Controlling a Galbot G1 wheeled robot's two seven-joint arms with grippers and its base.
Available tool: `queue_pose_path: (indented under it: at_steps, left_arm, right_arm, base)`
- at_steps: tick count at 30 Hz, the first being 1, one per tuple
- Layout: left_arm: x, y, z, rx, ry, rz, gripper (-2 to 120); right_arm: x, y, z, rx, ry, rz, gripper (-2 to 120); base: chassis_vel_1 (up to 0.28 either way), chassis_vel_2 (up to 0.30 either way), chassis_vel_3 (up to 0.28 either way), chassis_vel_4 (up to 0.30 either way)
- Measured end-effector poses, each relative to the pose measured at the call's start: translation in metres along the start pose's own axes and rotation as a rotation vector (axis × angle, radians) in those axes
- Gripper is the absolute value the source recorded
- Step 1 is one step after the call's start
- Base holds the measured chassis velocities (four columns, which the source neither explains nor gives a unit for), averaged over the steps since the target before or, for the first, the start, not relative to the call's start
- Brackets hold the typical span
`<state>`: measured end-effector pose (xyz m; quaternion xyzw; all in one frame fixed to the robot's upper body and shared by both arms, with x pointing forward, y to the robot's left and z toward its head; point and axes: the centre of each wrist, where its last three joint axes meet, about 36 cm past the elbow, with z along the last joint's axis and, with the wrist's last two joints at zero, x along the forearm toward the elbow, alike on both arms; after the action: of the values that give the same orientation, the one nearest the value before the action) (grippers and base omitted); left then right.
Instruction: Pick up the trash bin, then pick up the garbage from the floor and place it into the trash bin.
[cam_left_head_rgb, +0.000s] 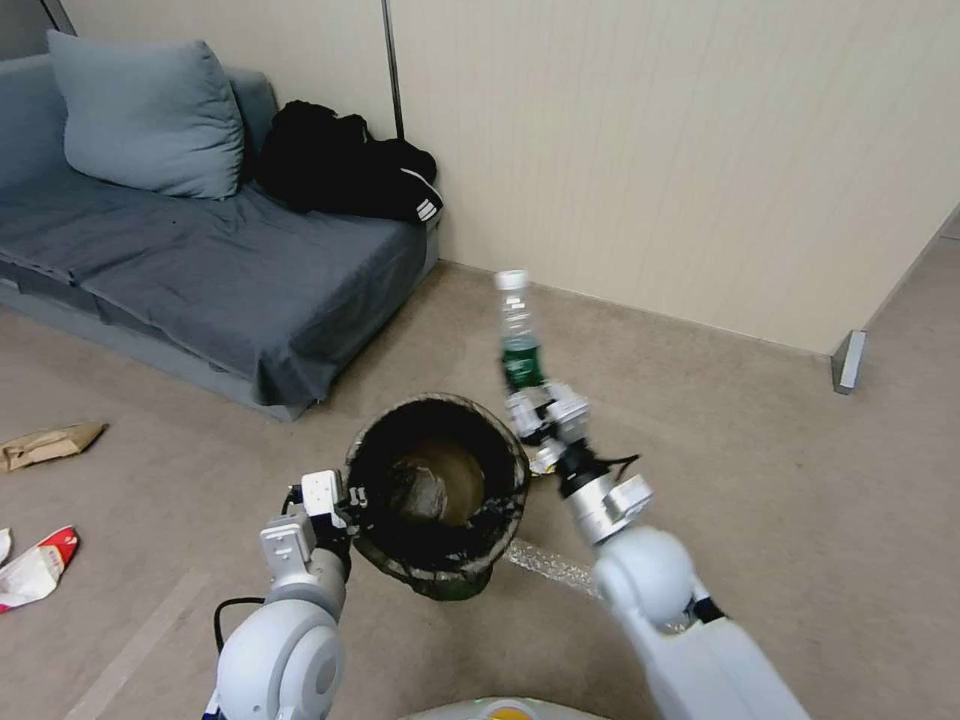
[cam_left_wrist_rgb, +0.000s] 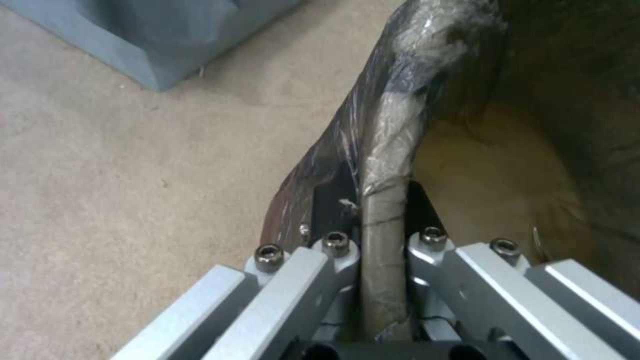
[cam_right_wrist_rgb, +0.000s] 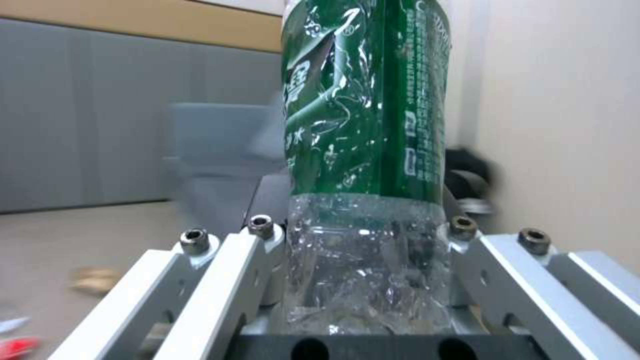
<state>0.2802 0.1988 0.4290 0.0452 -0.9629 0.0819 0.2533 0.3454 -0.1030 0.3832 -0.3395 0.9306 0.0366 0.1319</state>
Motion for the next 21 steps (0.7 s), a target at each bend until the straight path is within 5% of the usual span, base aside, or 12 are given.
queue_pose_path:
  at_steps: [8, 21]
  left_arm:
    - [-0.003, 0.001, -0.002, -0.019, -0.006, 0.003, 0]
    - [-0.007, 0.000, -0.012, -0.028, -0.032, 0.009, 0]
  right_arm:
    - [-0.008, 0.043, 0.030, -0.038, 0.076, -0.147, 24]
    - [0.021, 0.034, 0.057, -0.018, 0.176, -0.111, 24]
  base:
    - [0.000, 0.000, 0.000, 0.000]
    - [0.000, 0.000, 0.000, 0.000]
